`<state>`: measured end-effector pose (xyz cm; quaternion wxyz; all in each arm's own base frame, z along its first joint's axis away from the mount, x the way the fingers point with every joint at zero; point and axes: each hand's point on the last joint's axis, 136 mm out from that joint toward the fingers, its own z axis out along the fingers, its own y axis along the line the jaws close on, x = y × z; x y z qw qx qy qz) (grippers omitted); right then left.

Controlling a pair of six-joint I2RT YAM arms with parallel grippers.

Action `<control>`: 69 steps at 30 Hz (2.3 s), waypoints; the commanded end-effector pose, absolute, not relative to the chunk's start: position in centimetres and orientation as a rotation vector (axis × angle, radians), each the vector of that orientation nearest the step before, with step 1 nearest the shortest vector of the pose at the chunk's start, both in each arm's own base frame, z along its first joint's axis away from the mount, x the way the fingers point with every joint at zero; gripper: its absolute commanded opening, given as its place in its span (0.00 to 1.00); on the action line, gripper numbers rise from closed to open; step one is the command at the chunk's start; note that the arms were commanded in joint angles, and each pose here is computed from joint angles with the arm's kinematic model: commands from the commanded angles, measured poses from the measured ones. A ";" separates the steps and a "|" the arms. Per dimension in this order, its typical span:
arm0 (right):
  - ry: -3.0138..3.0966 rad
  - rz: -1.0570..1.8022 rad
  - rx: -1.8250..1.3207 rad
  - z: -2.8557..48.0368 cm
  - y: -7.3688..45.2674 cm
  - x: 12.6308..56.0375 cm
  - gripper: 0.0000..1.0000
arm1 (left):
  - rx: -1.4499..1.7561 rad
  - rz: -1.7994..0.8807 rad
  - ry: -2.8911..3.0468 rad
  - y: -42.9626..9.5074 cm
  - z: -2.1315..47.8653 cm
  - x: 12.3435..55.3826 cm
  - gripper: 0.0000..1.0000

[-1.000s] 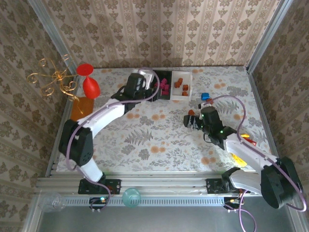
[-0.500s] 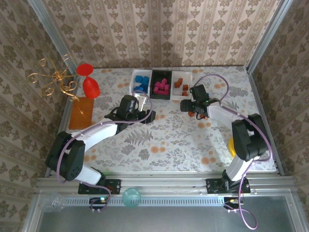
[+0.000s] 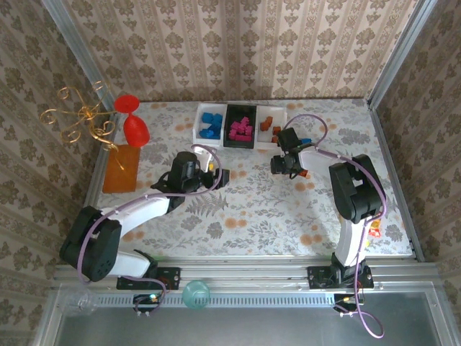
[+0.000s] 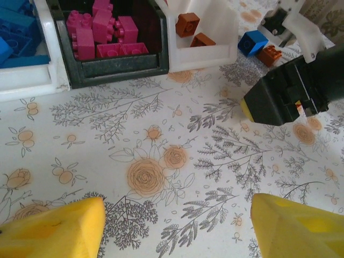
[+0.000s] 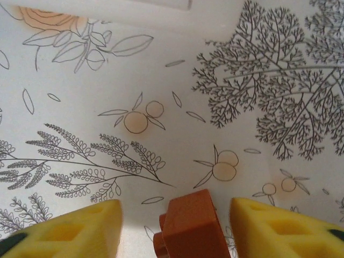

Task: Sort the legos into containers by color
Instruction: Pick up the lego from the center of the table, then place the lego in the container, then pick up the lego from the middle-right of the table.

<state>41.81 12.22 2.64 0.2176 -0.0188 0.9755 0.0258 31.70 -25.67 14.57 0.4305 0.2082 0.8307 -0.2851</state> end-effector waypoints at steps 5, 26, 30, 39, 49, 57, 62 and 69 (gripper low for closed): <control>2.699 0.070 -0.116 3.5 13.4 41.1 0.34 | 0.486 -0.726 2.032 -25.2 15.5 32.0 0.73; 2.300 0.473 -0.059 16.2 19.1 48.7 0.23 | 0.430 -0.753 2.038 -24.2 15.3 32.3 0.74; 2.286 0.451 -0.008 15.8 18.6 51.9 0.23 | 0.428 -0.752 2.024 -24.1 15.8 32.1 0.74; 2.308 0.477 0.126 12.3 17.0 56.4 0.21 | 0.420 -0.745 2.022 -23.8 15.9 32.1 0.74; 2.310 0.505 0.151 12.4 16.5 57.8 0.27 | 0.416 -0.751 2.025 -23.8 15.7 32.2 0.74; 2.242 0.507 0.109 17.4 16.2 57.0 0.66 | 0.417 -0.763 2.024 -23.9 15.7 32.1 0.74; 2.211 0.443 0.078 19.1 14.7 53.9 0.90 | 0.422 -0.772 2.022 -24.0 15.8 32.0 0.74; 2.257 0.303 0.044 17.3 11.5 46.3 0.93 | 0.477 -0.841 2.001 -25.3 16.0 31.6 0.74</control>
